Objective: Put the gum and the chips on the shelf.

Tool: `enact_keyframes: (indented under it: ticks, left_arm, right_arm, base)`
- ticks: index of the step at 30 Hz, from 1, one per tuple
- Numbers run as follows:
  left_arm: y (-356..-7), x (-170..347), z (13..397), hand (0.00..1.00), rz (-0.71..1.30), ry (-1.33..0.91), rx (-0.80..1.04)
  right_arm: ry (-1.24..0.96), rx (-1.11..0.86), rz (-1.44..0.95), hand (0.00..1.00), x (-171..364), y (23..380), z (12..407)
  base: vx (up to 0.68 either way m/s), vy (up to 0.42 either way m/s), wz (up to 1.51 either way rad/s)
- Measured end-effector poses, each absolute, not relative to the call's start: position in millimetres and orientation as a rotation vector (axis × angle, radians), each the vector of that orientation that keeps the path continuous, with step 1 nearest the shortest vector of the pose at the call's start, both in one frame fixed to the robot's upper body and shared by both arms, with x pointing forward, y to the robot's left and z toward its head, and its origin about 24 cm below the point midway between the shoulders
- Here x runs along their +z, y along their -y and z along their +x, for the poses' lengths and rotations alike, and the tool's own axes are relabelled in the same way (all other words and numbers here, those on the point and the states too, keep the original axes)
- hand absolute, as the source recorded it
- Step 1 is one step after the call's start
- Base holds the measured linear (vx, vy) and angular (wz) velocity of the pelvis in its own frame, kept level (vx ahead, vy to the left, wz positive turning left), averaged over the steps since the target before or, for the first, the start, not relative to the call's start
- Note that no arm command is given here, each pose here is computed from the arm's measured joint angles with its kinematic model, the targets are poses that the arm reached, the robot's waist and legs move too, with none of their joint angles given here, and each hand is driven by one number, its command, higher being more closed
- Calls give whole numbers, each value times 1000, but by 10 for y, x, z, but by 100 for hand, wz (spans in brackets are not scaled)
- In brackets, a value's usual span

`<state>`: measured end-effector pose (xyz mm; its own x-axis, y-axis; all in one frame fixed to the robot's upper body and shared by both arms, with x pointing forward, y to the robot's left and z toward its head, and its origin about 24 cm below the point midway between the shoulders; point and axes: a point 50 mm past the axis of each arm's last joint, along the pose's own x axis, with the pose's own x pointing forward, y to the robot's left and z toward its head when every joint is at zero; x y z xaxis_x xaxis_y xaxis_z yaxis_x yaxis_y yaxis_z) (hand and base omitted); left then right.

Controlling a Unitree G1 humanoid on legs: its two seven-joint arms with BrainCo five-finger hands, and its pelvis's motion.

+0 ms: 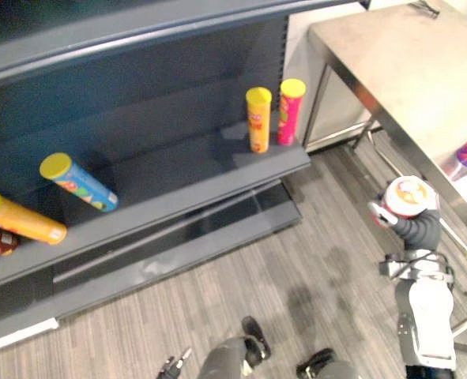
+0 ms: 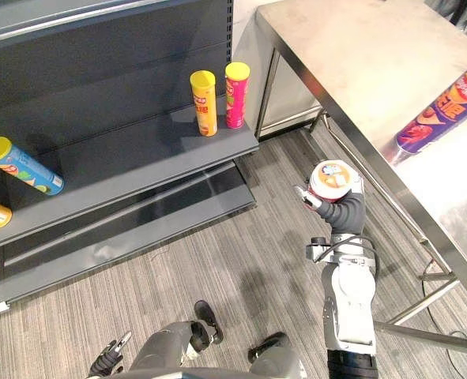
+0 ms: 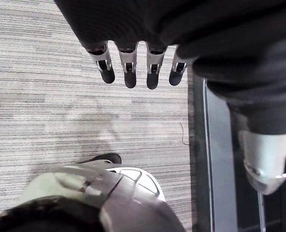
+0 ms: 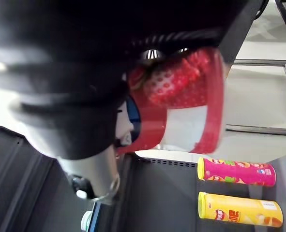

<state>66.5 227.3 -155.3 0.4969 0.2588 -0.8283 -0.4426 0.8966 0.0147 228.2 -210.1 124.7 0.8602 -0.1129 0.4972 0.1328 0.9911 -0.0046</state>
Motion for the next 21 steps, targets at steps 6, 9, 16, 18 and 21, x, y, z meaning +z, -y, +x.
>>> enact_keyframes:
  ticks: [6,9,16,18,21]
  left_arm:
    - [-2223,-1554,666,0,-207,-956,389]
    - [-2219,-1554,662,0,-209,-956,384]
    - [-2230,-1517,718,0,-200,-920,361]
    - [-2230,-1515,722,0,-185,-924,339]
    - [-2240,-1513,713,0,-176,-928,330]
  right_arm:
    - [483,-73,-31,100,1171,2011,2329]
    - [468,-54,-32,100,1155,1985,2343]
    - [416,82,-18,100,1051,1710,2473]
    - [403,119,-15,100,1025,1642,2478]
    - [397,178,-28,100,1016,1550,2477]
  base:
    - [44,-58,4]
    - [19,-44,-1]
    - [21,-11,11]
    - [29,37,33]
    - [36,80,46]
